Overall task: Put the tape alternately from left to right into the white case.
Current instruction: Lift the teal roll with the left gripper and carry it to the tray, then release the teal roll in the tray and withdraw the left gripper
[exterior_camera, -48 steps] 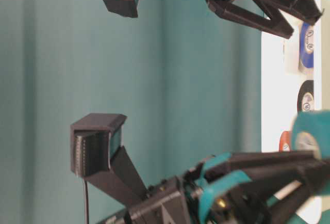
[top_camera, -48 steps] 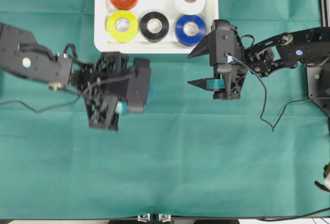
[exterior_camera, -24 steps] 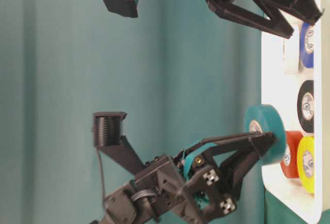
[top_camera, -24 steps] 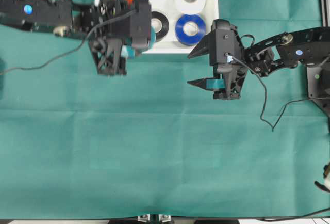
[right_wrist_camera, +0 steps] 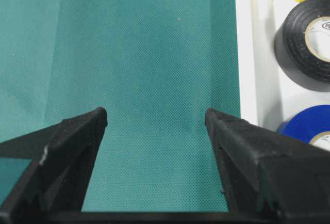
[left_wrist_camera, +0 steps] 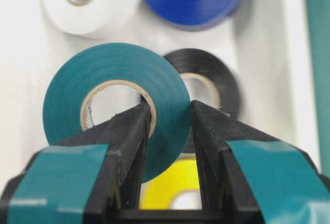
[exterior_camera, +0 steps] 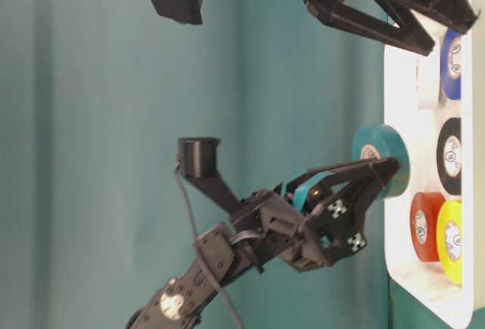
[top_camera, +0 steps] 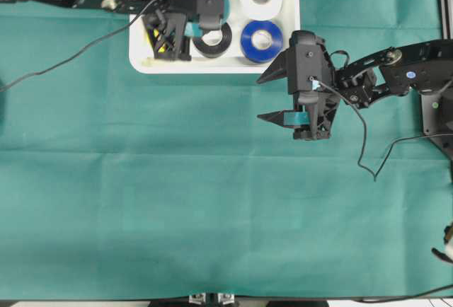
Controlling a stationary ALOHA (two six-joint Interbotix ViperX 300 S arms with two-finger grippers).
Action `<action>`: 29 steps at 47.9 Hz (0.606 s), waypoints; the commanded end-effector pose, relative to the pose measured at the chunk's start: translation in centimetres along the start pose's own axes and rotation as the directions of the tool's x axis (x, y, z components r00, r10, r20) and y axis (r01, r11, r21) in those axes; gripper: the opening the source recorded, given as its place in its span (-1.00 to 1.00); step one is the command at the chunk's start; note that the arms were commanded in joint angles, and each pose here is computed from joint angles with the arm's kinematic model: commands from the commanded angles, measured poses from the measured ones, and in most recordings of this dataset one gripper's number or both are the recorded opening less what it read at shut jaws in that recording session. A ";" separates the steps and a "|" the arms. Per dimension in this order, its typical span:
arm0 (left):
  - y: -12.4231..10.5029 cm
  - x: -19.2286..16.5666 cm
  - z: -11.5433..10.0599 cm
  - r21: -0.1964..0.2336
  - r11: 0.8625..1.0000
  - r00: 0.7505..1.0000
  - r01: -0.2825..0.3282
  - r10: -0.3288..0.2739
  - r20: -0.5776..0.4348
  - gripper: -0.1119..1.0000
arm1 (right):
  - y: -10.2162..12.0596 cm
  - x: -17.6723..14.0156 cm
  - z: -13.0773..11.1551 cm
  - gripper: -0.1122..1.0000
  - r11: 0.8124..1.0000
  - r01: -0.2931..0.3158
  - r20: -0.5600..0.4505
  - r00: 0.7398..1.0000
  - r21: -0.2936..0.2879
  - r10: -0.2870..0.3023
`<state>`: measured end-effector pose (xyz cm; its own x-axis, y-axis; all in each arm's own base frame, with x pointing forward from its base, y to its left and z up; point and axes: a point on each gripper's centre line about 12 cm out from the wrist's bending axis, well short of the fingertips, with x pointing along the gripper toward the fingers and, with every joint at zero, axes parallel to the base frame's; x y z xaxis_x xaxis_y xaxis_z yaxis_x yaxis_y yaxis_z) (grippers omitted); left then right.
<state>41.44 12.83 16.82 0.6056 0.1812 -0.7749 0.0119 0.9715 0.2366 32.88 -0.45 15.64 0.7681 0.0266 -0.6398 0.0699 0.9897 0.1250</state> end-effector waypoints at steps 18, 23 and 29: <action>3.3 1.6 0.8 0.024 0.998 0.997 -0.064 0.063 0.043 -0.87 | 0.3 -0.4 -0.3 0.67 1.000 -0.011 0.003 1.000 0.004 0.011; 3.3 1.6 0.7 0.019 0.998 0.997 -0.065 0.064 0.044 -0.87 | 0.3 -0.4 -0.3 0.67 1.000 -0.011 0.003 1.000 0.004 0.011; 3.3 1.6 0.8 0.018 0.998 0.997 -0.066 0.065 0.045 -0.87 | 0.2 -0.4 -0.3 0.67 1.000 -0.010 0.002 1.000 0.004 0.010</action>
<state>42.48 15.86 14.92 0.6017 0.2191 -0.7681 0.0063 0.9603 0.2789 32.16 -0.32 14.84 0.7517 0.0306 -0.6588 0.0711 0.9893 0.1271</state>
